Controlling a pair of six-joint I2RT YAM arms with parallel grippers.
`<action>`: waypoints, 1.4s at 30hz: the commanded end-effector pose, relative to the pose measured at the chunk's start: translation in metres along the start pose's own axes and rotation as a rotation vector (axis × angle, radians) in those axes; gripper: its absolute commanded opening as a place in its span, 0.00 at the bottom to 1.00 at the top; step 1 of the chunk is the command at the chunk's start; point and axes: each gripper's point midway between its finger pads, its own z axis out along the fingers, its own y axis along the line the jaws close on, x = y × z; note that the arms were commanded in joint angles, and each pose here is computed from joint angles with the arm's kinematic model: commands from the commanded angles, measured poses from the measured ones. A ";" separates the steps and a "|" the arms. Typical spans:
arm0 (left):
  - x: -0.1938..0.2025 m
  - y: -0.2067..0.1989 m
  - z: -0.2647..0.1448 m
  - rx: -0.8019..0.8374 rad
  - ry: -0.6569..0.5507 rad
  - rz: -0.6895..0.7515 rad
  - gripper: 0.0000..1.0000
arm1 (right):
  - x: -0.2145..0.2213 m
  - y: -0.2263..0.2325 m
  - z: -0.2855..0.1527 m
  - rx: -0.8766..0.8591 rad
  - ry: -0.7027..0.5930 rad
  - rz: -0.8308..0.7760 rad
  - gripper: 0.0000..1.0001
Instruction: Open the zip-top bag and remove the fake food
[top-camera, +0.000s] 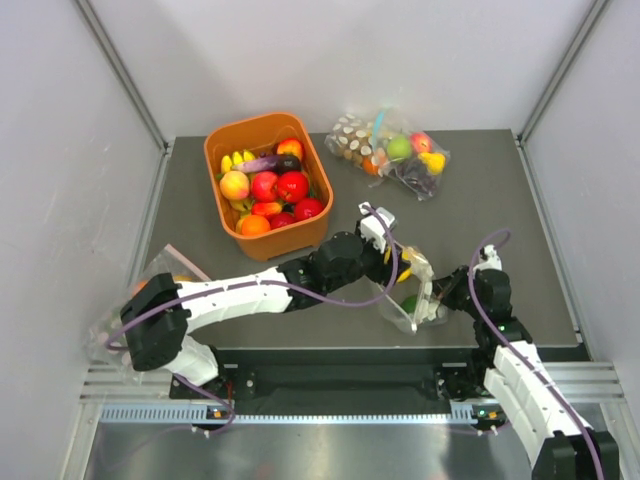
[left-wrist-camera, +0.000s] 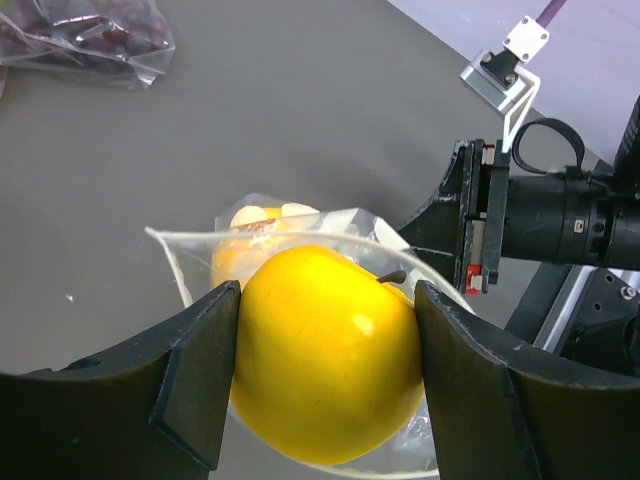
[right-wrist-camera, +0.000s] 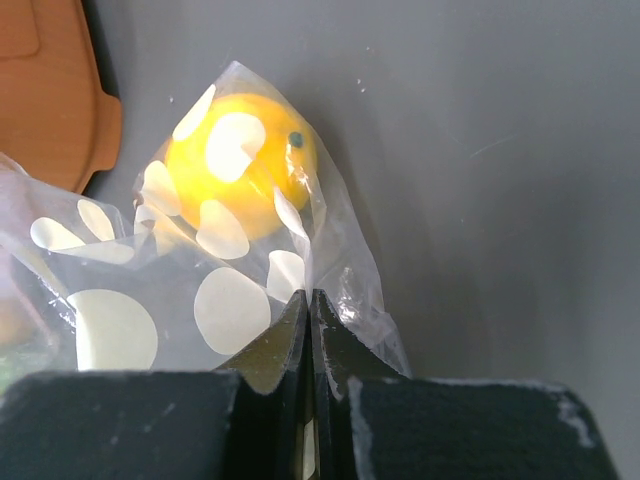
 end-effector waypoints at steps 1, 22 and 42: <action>-0.038 -0.008 0.003 0.020 -0.093 0.003 0.16 | -0.006 0.005 -0.003 -0.021 -0.021 0.005 0.00; -0.190 0.200 -0.120 -0.495 -0.344 -0.066 0.18 | -0.007 0.013 -0.003 -0.059 -0.020 0.003 0.00; -0.223 0.437 -0.091 -0.892 -0.406 -0.101 0.58 | -0.005 0.019 -0.007 -0.090 -0.010 0.002 0.00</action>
